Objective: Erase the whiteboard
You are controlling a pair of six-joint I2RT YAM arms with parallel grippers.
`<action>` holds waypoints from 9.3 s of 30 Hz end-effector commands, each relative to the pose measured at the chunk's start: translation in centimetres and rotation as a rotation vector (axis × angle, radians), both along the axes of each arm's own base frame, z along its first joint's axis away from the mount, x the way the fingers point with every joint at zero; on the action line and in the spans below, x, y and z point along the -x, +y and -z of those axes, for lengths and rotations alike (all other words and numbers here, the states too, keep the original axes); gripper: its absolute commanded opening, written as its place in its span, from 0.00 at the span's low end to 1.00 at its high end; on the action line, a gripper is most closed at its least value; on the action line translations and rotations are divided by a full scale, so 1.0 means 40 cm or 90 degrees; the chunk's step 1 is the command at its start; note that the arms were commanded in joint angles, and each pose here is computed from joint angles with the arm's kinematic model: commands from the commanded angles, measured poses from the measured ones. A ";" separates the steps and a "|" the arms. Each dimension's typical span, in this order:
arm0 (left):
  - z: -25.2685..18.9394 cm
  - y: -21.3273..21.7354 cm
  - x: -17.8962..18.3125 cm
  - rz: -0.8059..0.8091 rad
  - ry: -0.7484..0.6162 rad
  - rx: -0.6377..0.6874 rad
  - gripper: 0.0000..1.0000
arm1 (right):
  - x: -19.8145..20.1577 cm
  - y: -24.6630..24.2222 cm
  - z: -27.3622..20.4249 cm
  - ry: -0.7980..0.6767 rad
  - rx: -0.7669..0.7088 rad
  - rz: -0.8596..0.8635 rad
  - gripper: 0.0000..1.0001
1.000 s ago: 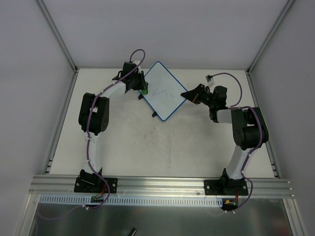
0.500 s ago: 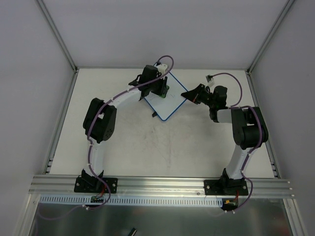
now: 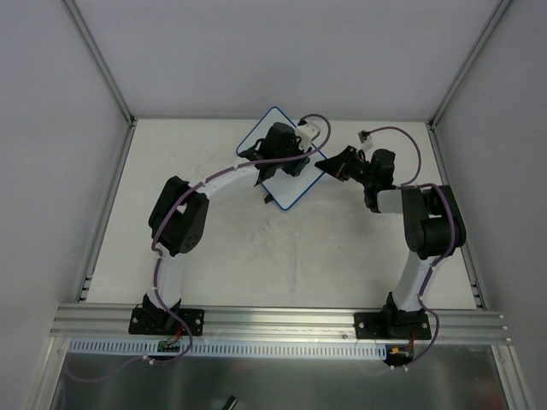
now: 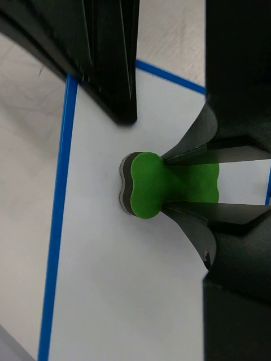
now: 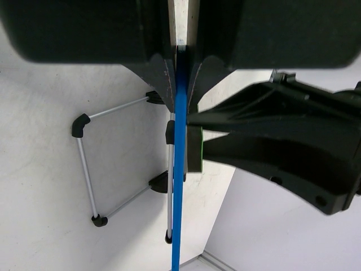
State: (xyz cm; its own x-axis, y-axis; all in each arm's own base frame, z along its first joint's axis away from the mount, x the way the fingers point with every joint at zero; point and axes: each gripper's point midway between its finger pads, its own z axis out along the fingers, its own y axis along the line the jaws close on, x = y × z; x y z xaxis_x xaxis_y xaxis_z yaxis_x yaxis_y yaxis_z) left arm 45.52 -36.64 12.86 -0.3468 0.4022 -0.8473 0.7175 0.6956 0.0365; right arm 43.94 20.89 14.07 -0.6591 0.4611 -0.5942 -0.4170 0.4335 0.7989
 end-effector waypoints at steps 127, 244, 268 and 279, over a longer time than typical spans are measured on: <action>0.146 -0.023 0.210 0.043 0.120 0.035 0.00 | 0.028 0.062 -0.038 -0.052 -0.037 -0.086 0.00; 0.258 0.773 0.325 -0.691 0.429 -0.062 0.73 | 0.037 0.038 -0.058 -0.045 0.025 -0.055 0.23; 0.159 0.764 0.356 -0.645 0.244 0.117 0.99 | 0.051 0.003 -0.078 -0.078 0.040 -0.018 0.99; 0.109 0.784 0.378 -0.651 0.140 0.180 0.99 | 0.105 -0.126 -0.099 -0.123 0.105 0.139 0.99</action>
